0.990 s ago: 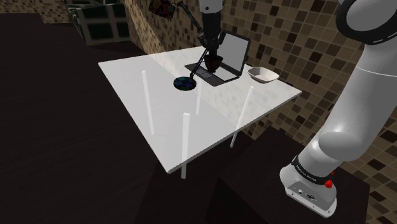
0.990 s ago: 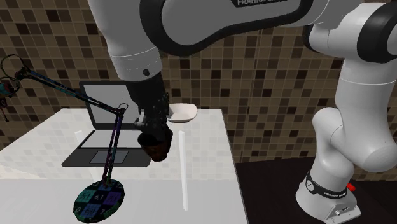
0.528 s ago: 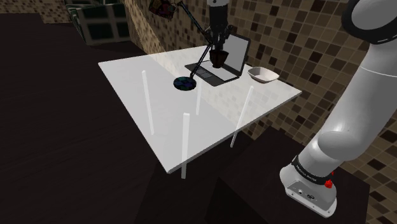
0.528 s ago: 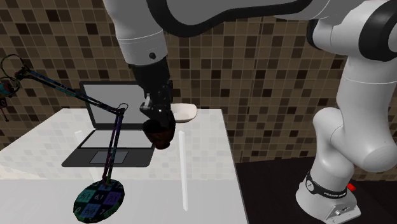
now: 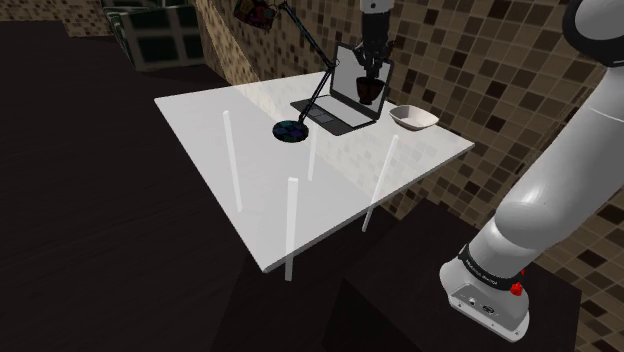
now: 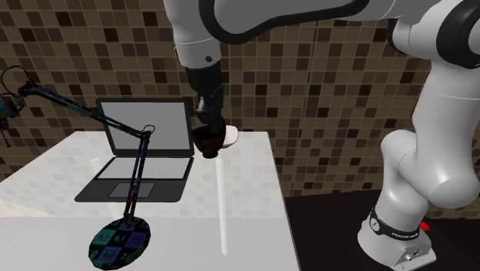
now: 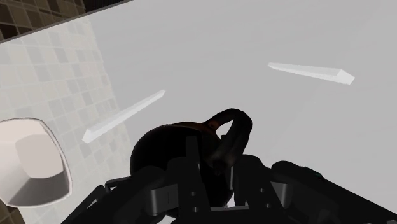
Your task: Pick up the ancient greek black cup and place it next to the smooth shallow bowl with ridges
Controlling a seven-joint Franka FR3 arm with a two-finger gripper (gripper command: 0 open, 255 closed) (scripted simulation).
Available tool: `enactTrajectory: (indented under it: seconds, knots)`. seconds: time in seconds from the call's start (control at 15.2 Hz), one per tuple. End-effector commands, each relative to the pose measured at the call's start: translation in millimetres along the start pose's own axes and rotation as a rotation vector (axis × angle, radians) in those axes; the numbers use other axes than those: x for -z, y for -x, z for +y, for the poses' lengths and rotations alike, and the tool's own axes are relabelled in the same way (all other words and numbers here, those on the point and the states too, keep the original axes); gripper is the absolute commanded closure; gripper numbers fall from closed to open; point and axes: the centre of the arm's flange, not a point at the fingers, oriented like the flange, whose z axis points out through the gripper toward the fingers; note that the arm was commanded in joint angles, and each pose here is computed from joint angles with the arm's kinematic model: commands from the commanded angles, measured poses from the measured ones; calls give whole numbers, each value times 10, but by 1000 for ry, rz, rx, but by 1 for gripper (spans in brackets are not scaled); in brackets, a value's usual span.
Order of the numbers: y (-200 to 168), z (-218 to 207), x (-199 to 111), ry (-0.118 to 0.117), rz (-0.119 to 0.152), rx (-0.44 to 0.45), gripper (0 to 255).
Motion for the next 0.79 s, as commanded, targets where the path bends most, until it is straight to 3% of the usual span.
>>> enactTrajectory:
  seconds: [0.0, 0.73]
  knots:
    - [17, 260, 4, 0, 0, 1, 255]
    - [12, 1693, -229, 0, 0, 1, 255]
